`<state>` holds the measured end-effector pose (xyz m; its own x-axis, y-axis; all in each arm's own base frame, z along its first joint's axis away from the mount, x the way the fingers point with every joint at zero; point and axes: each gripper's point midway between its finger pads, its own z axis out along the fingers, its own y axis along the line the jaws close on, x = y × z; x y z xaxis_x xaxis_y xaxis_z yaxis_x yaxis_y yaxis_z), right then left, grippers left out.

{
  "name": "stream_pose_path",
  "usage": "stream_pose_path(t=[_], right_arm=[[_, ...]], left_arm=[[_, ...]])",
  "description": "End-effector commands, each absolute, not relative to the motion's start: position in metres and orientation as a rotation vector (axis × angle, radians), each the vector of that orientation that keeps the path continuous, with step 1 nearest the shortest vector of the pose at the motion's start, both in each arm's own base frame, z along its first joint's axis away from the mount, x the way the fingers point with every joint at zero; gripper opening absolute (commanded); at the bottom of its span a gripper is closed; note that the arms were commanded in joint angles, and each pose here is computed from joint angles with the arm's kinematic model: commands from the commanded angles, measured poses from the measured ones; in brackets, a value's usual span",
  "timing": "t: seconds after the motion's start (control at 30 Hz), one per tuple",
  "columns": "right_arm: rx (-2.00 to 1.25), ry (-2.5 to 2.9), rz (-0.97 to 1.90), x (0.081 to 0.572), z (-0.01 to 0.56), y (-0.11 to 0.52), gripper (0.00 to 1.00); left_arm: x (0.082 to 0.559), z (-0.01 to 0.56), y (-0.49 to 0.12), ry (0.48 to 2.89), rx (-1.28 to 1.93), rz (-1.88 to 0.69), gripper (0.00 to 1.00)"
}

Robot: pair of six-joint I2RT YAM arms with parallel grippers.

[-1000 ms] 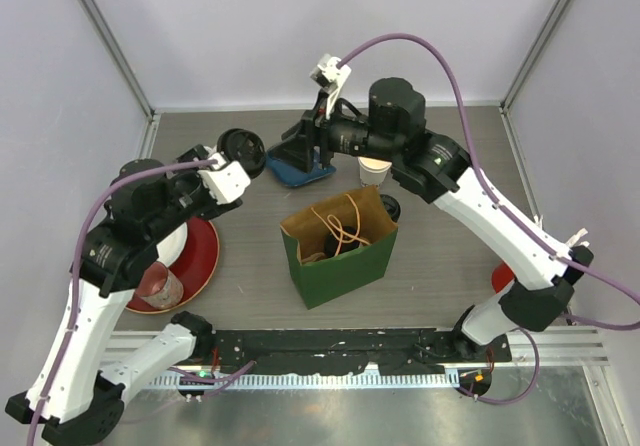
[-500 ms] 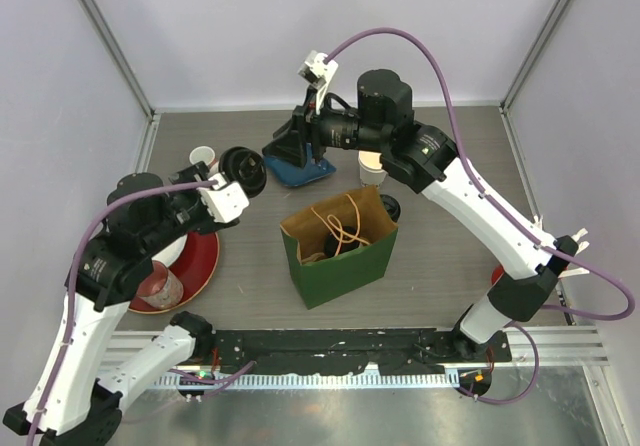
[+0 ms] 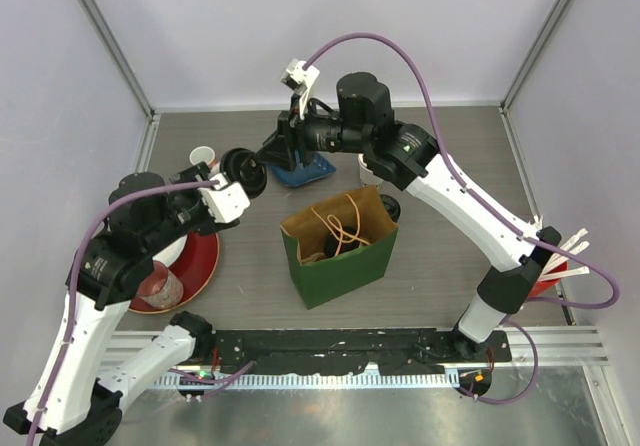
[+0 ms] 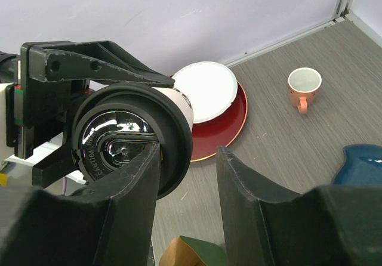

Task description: Pack the takeout coffee

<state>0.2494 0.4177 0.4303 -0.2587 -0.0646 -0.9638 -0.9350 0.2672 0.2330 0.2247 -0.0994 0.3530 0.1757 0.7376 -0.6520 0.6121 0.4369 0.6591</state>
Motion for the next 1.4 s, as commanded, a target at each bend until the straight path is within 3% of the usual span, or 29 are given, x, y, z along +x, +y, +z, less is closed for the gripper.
stream_pose_path(t=[0.0,0.27,0.57,0.7,0.9,1.03,1.2,1.37], right_arm=[[-0.964,1.502,1.148,0.246,0.453,0.423,0.45],[-0.997,1.502,1.181,0.239,0.449,0.429,0.36],[-1.002,1.522,1.189,0.24,0.442,0.433,0.16],[-1.0,1.527,1.186,0.241,0.441,0.433,0.12],[-0.969,1.531,1.151,0.245,0.443,0.428,0.01],[-0.933,1.528,1.125,0.248,0.446,0.422,0.01],[-0.905,1.538,1.102,0.252,0.444,0.419,0.01],[-0.879,1.545,1.076,0.255,0.444,0.414,0.01]], left_arm=[[0.224,0.371,-0.102,1.45,1.236,0.139,0.36],[0.232,0.375,-0.1,1.448,1.216,0.171,0.36],[0.236,0.382,-0.101,1.451,1.179,0.165,0.36],[0.237,0.385,-0.102,1.454,1.164,0.158,0.36],[0.236,0.386,-0.102,1.449,1.162,0.16,0.49],[0.236,0.385,-0.101,1.449,1.168,0.167,0.62],[0.235,0.38,-0.1,1.455,1.192,0.175,0.7],[0.235,0.38,-0.1,1.454,1.194,0.175,0.85]])
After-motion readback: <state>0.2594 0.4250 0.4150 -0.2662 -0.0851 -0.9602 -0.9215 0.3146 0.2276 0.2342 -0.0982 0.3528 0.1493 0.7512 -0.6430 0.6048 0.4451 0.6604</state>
